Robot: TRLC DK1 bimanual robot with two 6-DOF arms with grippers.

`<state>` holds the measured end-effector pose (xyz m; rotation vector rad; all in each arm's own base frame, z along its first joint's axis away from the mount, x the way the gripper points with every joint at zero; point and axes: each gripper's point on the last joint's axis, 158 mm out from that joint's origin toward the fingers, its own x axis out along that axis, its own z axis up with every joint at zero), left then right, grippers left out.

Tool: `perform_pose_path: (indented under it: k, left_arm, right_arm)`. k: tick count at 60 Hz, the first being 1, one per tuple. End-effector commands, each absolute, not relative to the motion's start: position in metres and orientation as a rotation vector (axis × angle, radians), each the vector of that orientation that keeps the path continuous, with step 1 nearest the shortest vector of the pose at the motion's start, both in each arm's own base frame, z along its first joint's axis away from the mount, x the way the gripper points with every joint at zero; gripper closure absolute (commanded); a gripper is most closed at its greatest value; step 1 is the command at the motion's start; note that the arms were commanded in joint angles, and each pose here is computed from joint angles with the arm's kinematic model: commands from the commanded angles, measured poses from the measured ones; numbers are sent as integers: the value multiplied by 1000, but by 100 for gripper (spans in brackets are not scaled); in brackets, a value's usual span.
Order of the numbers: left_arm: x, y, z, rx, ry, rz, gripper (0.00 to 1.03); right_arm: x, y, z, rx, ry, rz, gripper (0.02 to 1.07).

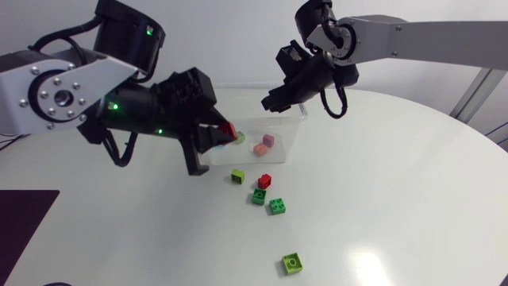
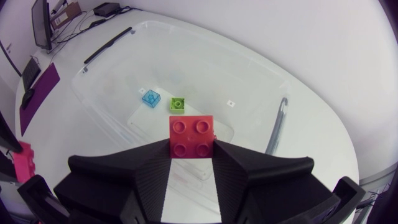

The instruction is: Place the duplo bricks in the container

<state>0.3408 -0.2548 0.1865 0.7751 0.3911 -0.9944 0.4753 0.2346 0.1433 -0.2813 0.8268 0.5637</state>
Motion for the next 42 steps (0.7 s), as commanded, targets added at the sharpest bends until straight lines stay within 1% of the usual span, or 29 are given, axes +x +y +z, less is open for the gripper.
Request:
perform_pose_path:
  k: [1, 2, 3, 4, 9, 11, 16, 20, 30, 34, 42]
  left_arm:
    - [373, -251, 201, 697, 388, -899, 75]
    - [375, -252, 202, 693, 386, -891, 75]
    - [389, -251, 210, 666, 374, -851, 75]
    - [393, -251, 213, 655, 368, -839, 75]
    - [413, -252, 222, 631, 335, -773, 74]
    - [419, -253, 223, 627, 325, -756, 74]
    - [440, -256, 222, 605, 314, -705, 74]
    - [458, -254, 214, 592, 335, -671, 74]
    - [495, -248, 201, 570, 341, -580, 74]
    - [507, -245, 199, 547, 351, -551, 74]
    - [531, -241, 193, 523, 386, -489, 72]
  right_arm:
    - [485, 237, 148, -267, 808, 540, 65]
    - [486, 237, 149, -268, 806, 537, 61]
    - [486, 236, 148, -269, 808, 534, 57]
    - [486, 235, 150, -270, 805, 532, 54]
    - [485, 232, 160, -265, 785, 527, 42]
    - [483, 230, 165, -267, 777, 519, 35]
    - [479, 227, 177, -267, 749, 512, 26]
    - [473, 225, 186, -266, 735, 513, 18]
    - [451, 219, 205, -262, 714, 518, 17]
    - [434, 216, 205, -259, 735, 523, 17]
    - [396, 206, 191, -232, 806, 526, 17]
